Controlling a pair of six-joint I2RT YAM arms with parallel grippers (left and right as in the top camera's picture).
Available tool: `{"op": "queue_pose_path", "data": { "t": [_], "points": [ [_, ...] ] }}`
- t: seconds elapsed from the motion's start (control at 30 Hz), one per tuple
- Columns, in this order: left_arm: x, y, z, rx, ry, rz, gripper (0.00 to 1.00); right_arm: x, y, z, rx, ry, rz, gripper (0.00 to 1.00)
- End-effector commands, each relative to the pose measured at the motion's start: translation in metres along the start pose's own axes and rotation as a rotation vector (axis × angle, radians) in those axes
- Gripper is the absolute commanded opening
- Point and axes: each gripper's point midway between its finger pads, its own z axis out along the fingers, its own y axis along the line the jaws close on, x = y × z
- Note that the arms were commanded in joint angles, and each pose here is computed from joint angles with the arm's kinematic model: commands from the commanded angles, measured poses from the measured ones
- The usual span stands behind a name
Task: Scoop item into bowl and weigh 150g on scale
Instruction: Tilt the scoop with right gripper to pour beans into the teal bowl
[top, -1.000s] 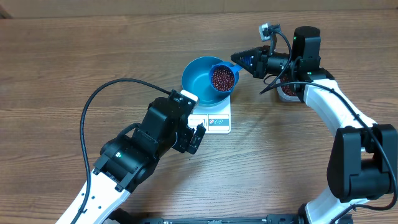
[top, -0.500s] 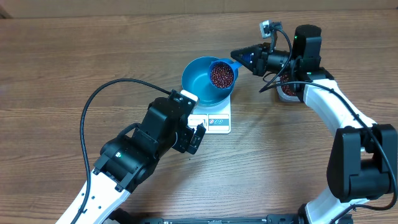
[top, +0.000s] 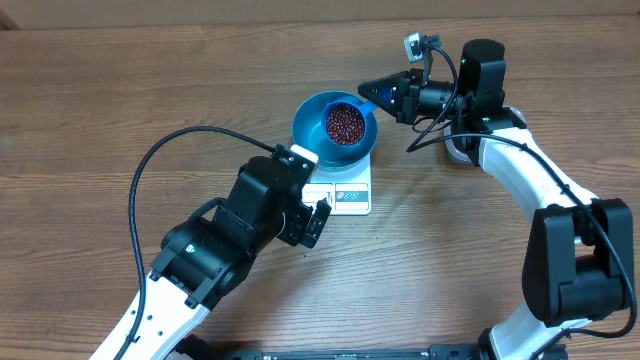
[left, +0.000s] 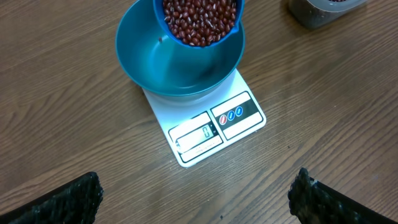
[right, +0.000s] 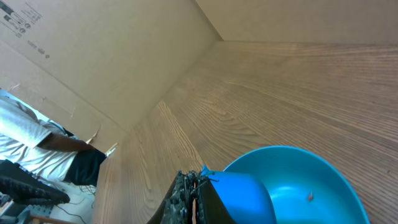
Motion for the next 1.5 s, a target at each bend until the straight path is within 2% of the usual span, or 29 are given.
{"op": "queue_pose_path", "data": {
  "t": [0.0, 0.33, 0.77, 1.03, 1.2, 1.47],
  "points": [
    [-0.002, 0.0, -0.003, 0.007, -0.014, 0.0, 1.0, -0.013, 0.011, 0.0, -0.034, -0.015, -0.049, 0.04],
    [-0.002, 0.0, -0.003, 0.007, -0.015, 0.0, 1.0, -0.015, 0.015, 0.004, -0.044, -0.018, -0.06, 0.04],
    [-0.002, 0.0, -0.003, 0.006, -0.015, 0.0, 1.0, -0.045, 0.027, 0.004, -0.046, -0.053, 0.113, 0.04],
    [-0.002, 0.0, -0.003, 0.006, -0.015, 0.0, 1.0, -0.047, 0.024, 0.004, -0.029, -0.061, 0.163, 0.04],
    [-0.002, 0.0, -0.003, 0.006, -0.015, 0.0, 1.0, -0.046, 0.025, 0.005, -0.031, -0.059, 0.112, 0.04],
    [-0.002, 0.001, -0.003, -0.001, -0.016, 0.0, 1.0, -0.037, 0.038, 0.021, -0.057, -0.031, -0.11, 0.04]
  ]
}}
